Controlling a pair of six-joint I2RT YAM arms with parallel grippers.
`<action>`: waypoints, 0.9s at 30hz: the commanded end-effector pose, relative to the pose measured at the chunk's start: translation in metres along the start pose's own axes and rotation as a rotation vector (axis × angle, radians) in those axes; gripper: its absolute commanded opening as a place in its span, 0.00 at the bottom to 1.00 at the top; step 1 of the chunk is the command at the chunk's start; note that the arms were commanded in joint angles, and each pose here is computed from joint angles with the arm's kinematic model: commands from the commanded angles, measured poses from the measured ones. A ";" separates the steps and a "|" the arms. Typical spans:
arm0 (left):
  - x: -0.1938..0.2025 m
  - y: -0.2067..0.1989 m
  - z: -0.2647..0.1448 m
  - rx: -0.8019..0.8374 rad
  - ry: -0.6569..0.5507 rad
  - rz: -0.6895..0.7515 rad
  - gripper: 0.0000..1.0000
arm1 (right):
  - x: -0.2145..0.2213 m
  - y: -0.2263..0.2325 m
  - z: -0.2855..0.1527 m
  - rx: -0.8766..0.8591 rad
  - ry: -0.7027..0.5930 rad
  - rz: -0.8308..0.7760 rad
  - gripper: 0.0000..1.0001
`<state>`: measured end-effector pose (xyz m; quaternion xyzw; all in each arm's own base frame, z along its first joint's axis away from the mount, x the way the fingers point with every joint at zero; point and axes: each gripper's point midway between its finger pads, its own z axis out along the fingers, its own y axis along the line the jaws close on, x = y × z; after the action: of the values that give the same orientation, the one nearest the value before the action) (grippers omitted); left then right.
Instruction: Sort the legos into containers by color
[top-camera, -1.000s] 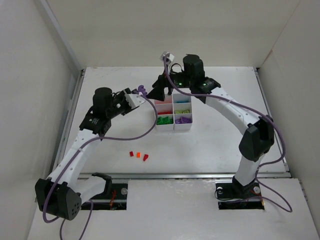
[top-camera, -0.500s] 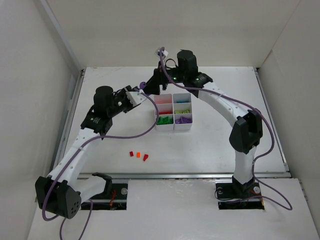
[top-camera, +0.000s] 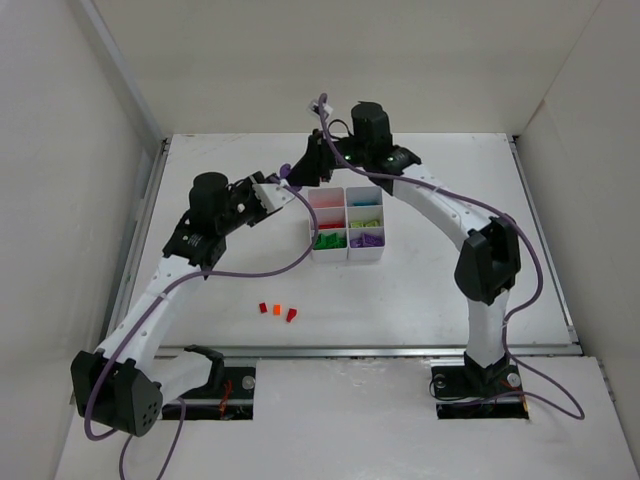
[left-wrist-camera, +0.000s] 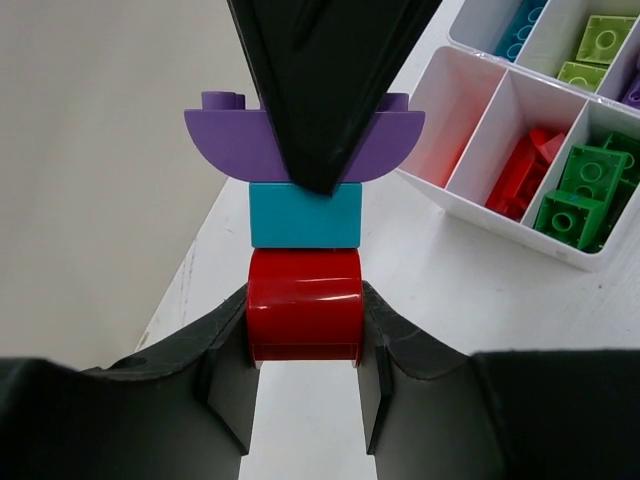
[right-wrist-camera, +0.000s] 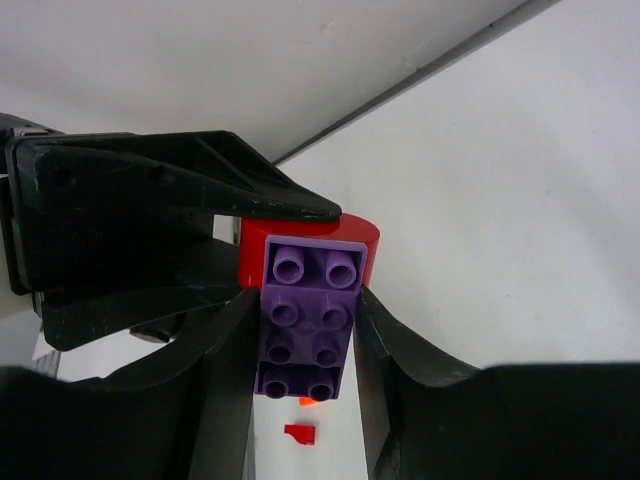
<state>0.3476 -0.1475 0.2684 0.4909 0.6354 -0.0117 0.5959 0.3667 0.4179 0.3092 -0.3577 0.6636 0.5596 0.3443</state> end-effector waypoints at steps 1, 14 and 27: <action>-0.003 0.009 -0.006 -0.048 -0.023 -0.020 0.00 | -0.017 0.006 -0.014 -0.002 -0.045 -0.101 0.00; 0.060 0.003 -0.011 -0.037 0.144 -0.182 0.00 | 0.033 -0.069 -0.095 0.426 0.010 -0.009 0.00; 0.040 -0.059 0.018 0.249 0.066 -0.220 0.00 | 0.038 -0.094 -0.153 0.685 0.016 -0.002 0.00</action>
<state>0.3375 -0.1395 0.1923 0.4654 0.7209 -0.0964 0.5044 0.4058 0.2755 0.2109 -0.2505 0.8302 0.3307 0.3724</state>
